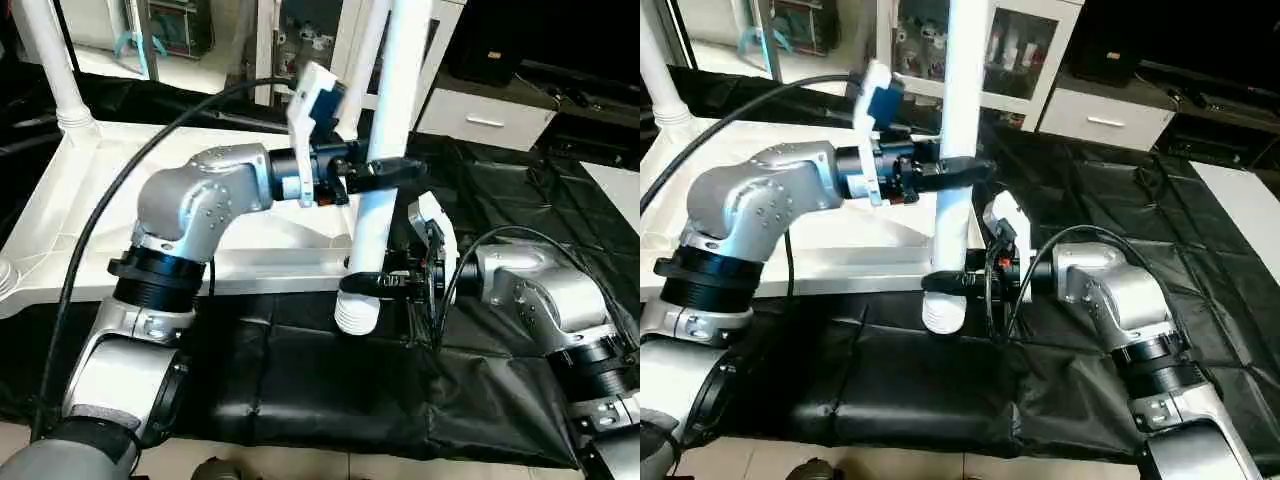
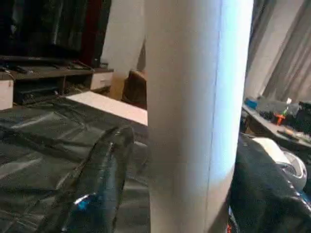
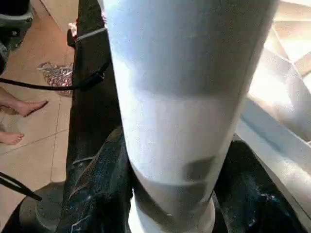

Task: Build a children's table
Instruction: Insert table leg to table base

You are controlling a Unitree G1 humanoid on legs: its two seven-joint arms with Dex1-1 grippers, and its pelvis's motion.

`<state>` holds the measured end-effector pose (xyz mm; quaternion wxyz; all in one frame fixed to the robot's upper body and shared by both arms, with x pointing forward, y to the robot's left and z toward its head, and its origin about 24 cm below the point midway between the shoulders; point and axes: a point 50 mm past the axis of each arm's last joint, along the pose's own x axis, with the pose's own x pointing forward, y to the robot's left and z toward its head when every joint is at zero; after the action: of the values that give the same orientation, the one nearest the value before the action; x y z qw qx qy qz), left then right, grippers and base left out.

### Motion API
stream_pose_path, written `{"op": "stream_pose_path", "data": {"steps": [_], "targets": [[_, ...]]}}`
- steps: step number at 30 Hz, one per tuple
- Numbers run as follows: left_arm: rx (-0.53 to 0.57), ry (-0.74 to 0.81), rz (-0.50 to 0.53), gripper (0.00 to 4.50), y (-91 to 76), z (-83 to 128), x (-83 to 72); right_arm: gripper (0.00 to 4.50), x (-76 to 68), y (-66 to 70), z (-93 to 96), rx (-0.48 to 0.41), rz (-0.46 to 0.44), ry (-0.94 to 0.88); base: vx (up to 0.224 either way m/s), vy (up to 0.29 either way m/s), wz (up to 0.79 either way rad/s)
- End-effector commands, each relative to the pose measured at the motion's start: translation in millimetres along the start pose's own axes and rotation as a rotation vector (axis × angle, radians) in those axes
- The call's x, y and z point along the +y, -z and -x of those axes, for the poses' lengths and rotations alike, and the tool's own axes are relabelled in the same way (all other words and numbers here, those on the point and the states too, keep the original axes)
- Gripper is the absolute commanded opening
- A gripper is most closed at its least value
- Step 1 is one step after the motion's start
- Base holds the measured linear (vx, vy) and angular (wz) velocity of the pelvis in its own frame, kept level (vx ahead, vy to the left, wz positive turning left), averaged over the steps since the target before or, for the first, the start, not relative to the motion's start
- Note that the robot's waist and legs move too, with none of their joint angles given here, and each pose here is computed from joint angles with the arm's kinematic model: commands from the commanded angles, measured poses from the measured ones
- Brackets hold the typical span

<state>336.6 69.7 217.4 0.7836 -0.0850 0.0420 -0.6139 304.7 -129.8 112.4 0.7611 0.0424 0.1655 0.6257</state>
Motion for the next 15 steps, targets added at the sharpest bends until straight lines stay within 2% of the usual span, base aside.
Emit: {"op": "stream_pose_path", "data": {"steps": [1, 4, 5, 7, 11, 13, 14, 15], "targets": [[-0.018, 0.011, 0.002, 3.29, -7.0, -1.4, -1.9, 1.86, -1.5, -20.2, 14.5, -0.047, 0.063, 0.031, 0.000, 0.000, 0.00], [-0.044, 0.014, 0.010, 3.46, -9.1, 3.4, -1.9, 1.86, -7.0, -29.2, 29.0, -0.089, 0.082, 0.098, 0.000, 0.000, 0.00], [-0.063, 0.022, 0.006, 3.65, -10.0, 5.1, -2.4, 1.86, -10.2, -34.8, 36.0, -0.127, 0.080, 0.134, 0.000, 0.000, 0.00], [-0.100, 0.045, 0.005, 3.71, -11.1, 7.4, -4.4, 1.86, -13.5, -42.4, 45.6, -0.188, 0.076, 0.176, 0.000, 0.000, 0.00], [-0.130, 0.051, 0.010, 3.74, -9.5, 11.7, -4.2, 1.86, -16.5, -45.0, 52.5, -0.210, 0.086, 0.229, 0.000, 0.000, 0.00], [-0.173, 0.059, 0.007, 3.74, -8.0, 20.4, -3.4, 1.86, -22.3, -46.1, 60.8, -0.236, 0.094, 0.323, 0.000, 0.000, 0.00], [-0.159, 0.037, -0.028, 3.74, -4.2, 23.8, -0.9, 1.86, -26.5, -44.9, 64.5, -0.241, 0.094, 0.385, 0.000, 0.000, 0.00], [-0.059, -0.039, -0.119, 3.74, 9.6, 25.9, 6.2, 1.86, -31.2, -39.8, 68.0, -0.221, 0.102, 0.458, 0.000, 0.000, 0.00]]}}
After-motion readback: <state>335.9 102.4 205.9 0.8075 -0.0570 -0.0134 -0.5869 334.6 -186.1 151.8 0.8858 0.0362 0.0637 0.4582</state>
